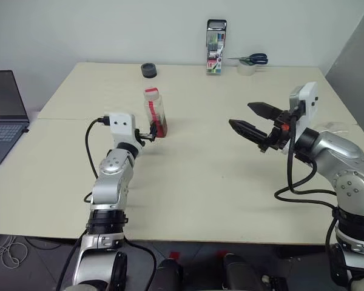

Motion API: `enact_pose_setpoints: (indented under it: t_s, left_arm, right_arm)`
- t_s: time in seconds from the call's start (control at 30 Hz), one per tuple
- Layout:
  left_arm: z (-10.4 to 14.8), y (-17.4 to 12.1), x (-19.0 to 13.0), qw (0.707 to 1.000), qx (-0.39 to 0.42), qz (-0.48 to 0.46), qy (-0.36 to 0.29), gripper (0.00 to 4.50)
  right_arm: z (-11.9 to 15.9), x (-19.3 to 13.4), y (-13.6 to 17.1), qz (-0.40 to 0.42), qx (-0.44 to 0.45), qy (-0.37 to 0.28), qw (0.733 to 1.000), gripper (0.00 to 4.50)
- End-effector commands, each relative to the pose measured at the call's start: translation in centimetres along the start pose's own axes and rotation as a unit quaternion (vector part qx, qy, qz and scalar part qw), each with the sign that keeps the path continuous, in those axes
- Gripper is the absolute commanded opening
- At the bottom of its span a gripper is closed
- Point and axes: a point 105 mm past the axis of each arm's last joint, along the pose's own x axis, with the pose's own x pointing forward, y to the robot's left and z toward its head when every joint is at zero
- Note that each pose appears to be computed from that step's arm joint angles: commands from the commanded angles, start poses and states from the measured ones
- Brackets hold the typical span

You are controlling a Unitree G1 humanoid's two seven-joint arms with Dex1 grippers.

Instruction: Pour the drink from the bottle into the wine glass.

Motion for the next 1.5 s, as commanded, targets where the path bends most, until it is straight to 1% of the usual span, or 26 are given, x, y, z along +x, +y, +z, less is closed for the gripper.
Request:
enact_pose_setpoints:
  t_s: [0.03, 0.27, 0.57, 0.83, 1.07, 1.17, 1.33, 1.4, 1.5]
  left_arm:
    - [2.0, -0.6, 1.5, 0.999, 0.014, -0.014, -0.037, 4.48]
    - [2.1, -0.9, 3.4, 0.999, 0.014, -0.026, -0.043, 4.48]
    - [1.9, -1.0, 3.8, 0.998, 0.014, -0.034, -0.046, 4.48]
    - [2.2, -2.0, 5.2, 0.998, 0.006, -0.033, -0.055, 4.48]
    - [1.9, -2.4, 6.0, 0.998, -0.001, -0.033, -0.056, 4.48]
    - [2.0, -2.1, 6.0, 0.998, 0.000, -0.030, -0.060, 3.88]
    - [2.0, -1.5, 5.9, 0.998, 0.005, -0.027, -0.064, 2.37]
    - [2.1, -1.2, 5.9, 0.997, 0.006, -0.024, -0.066, 1.91]
    - [2.4, -0.9, 6.0, 0.997, 0.008, -0.021, -0.070, 1.90]
  right_arm:
    - [0.7, 0.0, 0.2, -0.004, -0.013, -0.020, 1.000, 4.50]
    - [0.8, 0.0, 0.0, -0.018, -0.013, -0.026, 0.999, 4.50]
    - [1.1, -0.1, 0.1, -0.025, -0.015, -0.032, 0.999, 4.50]
    - [1.4, 0.0, 0.1, -0.030, -0.015, -0.034, 0.999, 4.50]
    - [1.5, -0.1, 0.0, -0.039, -0.017, -0.034, 0.999, 4.50]
    - [1.5, -0.1, 0.2, -0.038, -0.016, -0.035, 0.999, 4.50]
    - [1.4, -0.1, 0.2, -0.040, -0.014, -0.033, 0.999, 4.50]
    - [1.4, -0.1, 0.2, -0.041, -0.014, -0.034, 0.999, 4.50]
    - [1.4, 0.0, 0.2, -0.041, -0.012, -0.035, 0.998, 4.50]
